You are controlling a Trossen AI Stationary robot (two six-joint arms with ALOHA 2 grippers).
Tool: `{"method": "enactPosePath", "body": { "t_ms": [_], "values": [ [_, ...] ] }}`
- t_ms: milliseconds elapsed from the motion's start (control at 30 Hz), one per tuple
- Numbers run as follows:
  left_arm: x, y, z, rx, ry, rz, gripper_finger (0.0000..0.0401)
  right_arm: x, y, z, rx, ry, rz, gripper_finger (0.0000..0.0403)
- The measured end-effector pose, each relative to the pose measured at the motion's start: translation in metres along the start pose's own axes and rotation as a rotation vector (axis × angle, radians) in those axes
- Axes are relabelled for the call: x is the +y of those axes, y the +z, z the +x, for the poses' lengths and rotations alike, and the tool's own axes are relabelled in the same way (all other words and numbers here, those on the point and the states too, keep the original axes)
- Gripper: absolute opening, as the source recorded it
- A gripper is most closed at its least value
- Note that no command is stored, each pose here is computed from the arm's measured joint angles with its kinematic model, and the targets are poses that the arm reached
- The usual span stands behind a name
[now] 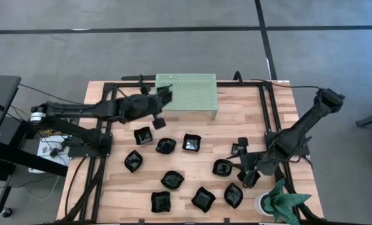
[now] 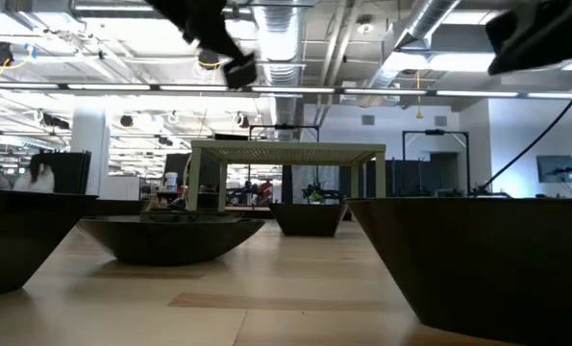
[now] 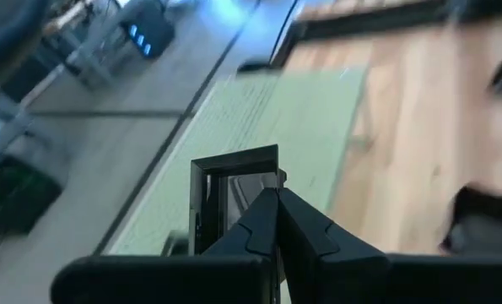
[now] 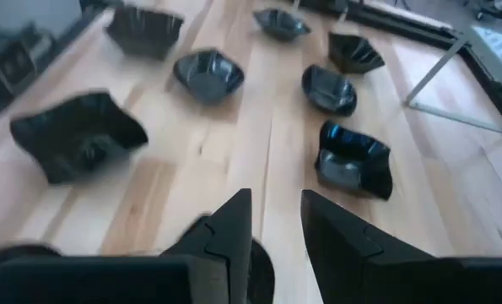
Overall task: Pick & Place Mini shaped plates
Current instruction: Stack the black square plate on top of the black square plate on the shelf
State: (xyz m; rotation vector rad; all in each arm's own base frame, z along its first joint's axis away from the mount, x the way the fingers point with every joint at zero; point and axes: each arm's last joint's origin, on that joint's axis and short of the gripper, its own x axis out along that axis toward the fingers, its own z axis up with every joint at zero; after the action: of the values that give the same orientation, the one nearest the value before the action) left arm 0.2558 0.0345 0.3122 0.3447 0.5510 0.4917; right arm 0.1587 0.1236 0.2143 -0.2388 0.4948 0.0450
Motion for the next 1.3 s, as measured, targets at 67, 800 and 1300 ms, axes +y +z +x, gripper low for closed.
{"method": "enactPosePath", "body": {
  "t_ms": [67, 800, 1300],
  "values": [
    [0.009, -0.007, 0.004, 0.057, 0.020, -0.007, 0.0008, -0.001, 0.002, 0.001, -0.012, -0.004, 0.012, 0.0100],
    [0.014, -0.049, 0.045, 0.132, 0.121, 0.068, 0.0007, -0.001, 0.002, 0.002, -0.009, -0.005, 0.009, 0.0100],
    [0.014, -0.059, 0.053, 0.138, 0.142, 0.112, 0.0007, -0.001, 0.002, 0.002, -0.010, -0.006, -0.037, 0.0100]
  ]
}}
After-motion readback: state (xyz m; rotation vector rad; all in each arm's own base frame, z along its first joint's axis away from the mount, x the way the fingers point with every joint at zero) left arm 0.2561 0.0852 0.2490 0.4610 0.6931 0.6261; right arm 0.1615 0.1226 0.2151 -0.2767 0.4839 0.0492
